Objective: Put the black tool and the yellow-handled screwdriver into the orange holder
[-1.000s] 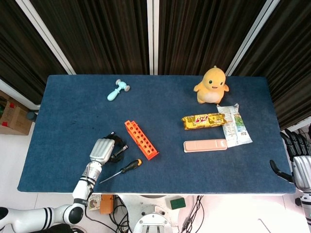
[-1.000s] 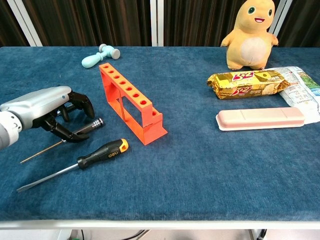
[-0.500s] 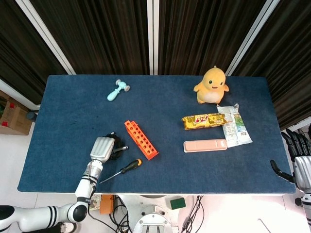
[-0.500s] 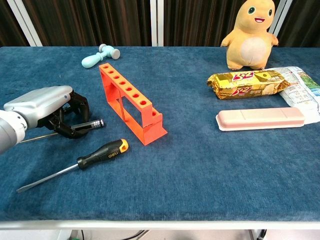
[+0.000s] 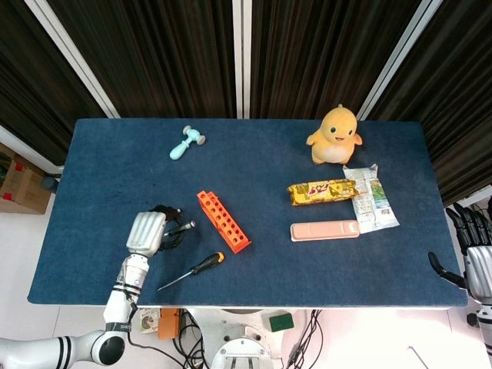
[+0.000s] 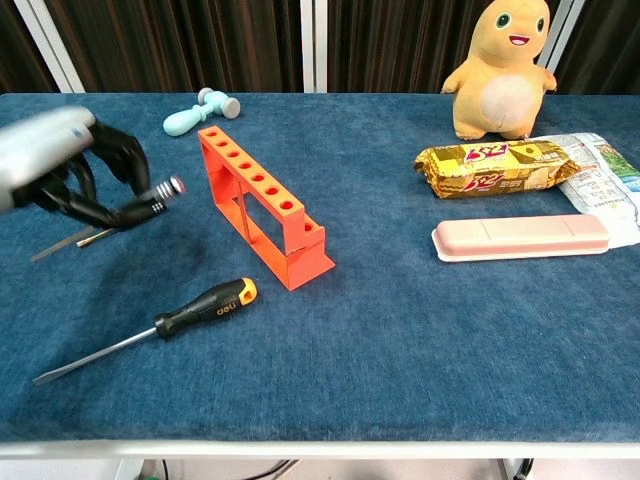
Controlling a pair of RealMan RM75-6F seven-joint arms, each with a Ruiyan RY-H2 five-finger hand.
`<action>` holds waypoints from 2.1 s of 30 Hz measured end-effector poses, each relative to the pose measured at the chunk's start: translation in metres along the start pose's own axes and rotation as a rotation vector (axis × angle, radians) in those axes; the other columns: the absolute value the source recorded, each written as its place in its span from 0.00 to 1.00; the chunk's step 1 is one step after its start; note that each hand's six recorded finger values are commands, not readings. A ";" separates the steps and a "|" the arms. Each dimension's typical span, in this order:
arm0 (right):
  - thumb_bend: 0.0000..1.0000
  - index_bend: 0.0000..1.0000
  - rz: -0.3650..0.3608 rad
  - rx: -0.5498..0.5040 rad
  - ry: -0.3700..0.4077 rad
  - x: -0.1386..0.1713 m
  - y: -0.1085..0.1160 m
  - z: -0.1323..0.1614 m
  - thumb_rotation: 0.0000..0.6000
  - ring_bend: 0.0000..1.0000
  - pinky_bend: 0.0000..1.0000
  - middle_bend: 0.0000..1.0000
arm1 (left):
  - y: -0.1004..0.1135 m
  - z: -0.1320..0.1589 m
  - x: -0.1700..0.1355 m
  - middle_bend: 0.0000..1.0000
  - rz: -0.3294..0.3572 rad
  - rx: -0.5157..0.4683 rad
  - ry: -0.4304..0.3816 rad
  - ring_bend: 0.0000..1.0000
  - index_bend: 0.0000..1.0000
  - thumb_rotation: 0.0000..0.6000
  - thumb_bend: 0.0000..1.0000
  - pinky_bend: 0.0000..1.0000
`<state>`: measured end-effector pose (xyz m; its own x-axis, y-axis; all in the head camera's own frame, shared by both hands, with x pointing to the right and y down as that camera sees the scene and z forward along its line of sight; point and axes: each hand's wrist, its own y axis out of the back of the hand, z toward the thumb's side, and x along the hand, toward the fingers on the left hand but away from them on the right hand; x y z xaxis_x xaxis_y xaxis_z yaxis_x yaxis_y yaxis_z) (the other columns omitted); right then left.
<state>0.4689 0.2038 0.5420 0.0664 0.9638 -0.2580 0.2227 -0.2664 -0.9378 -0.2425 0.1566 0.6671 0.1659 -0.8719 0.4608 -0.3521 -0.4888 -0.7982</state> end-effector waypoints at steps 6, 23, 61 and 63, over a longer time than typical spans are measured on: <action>0.33 0.00 -0.003 -0.006 0.007 0.001 0.000 0.002 1.00 0.00 0.00 0.00 | 0.045 -0.005 -0.004 0.46 0.186 -0.259 0.005 0.35 0.57 0.91 0.37 0.46; 0.33 0.00 0.018 0.007 -0.002 -0.002 -0.005 0.000 1.00 0.00 0.00 0.00 | 0.081 0.048 0.022 0.34 0.226 -0.909 -0.232 0.28 0.57 1.00 0.37 0.40; 0.33 0.00 0.016 -0.001 -0.001 -0.003 -0.003 -0.002 1.00 0.00 0.00 0.00 | 0.021 0.079 0.051 0.36 0.060 -1.064 -0.207 0.27 0.58 1.00 0.37 0.39; 0.33 0.00 0.016 0.000 -0.001 -0.003 -0.003 -0.002 1.00 0.00 0.00 0.00 | 0.021 0.077 0.051 0.36 0.058 -1.066 -0.203 0.27 0.58 1.00 0.37 0.39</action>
<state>0.4697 0.2014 0.5459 0.0694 0.9595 -0.2730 0.2220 -0.2816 -0.9335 -0.1702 0.1000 0.6439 0.2376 -0.9295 0.2821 -0.9668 -0.2543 -0.0236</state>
